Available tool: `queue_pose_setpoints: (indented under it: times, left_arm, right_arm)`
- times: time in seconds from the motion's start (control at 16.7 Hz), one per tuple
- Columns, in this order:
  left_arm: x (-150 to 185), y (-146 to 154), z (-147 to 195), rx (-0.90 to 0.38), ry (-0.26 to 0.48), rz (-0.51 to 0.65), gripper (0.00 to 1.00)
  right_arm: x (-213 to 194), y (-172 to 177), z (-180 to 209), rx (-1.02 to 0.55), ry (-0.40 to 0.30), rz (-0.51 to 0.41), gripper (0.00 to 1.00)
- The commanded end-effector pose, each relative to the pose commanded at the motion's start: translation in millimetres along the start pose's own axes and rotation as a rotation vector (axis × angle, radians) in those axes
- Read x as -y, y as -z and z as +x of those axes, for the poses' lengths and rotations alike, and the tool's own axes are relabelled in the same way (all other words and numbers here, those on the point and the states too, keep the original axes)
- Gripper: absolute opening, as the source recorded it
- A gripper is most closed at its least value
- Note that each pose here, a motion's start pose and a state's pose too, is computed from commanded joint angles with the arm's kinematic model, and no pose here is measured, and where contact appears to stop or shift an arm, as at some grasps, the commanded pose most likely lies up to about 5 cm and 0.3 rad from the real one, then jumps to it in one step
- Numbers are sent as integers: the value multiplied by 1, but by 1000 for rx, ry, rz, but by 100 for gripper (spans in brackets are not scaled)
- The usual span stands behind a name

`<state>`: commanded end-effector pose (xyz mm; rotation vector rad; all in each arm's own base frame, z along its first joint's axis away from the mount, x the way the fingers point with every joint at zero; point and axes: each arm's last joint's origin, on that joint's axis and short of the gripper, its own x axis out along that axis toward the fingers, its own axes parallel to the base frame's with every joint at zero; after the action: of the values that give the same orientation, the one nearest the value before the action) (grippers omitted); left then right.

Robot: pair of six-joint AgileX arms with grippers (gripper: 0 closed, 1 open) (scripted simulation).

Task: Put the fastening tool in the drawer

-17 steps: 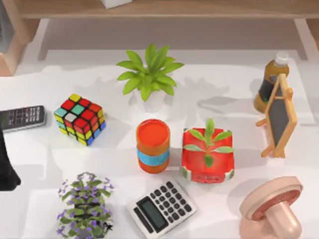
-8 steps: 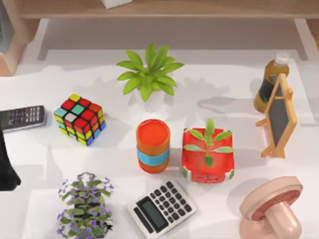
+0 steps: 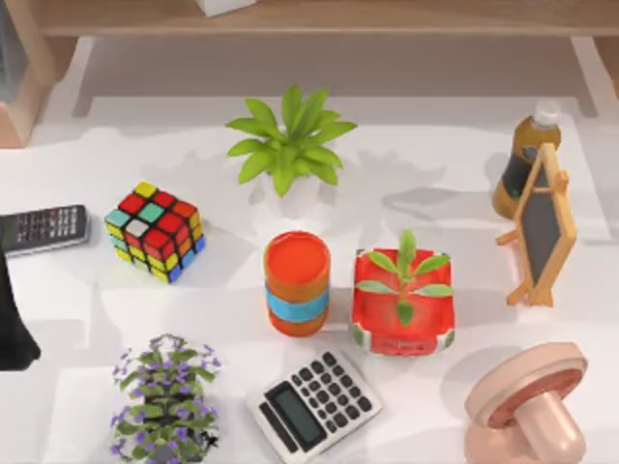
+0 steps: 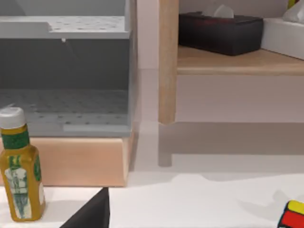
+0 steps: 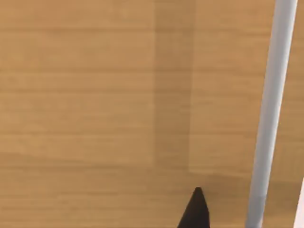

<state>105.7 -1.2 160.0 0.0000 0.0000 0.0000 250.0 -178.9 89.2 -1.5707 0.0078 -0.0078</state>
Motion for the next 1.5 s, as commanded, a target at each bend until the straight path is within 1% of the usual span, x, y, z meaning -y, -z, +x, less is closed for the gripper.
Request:
queue_pose_setpoints:
  times: [0.18,0.24,0.78,0.9,1.2,1.5]
  left_arm:
    - [0,0,0,0,0,0,100]
    - [0,0,0,0,0,0,100]
    - [0,0,0,0,0,0,100]
    - [0,0,0,0,0,0,100]
    - [0,0,0,0,0,0,100]
    - [0,0,0,0,0,0,100]
  right_arm:
    - [0,0,0,0,0,0,2]
    - [0,0,0,0,0,0,0]
    - [-1,0,0,-2,-5,5,0]
    - [-2,1,11,-4,-6,5,0]
    - [-1,2,58,-4,-4,9,0]
    - [-1,2,61,-8,-5,8,0]
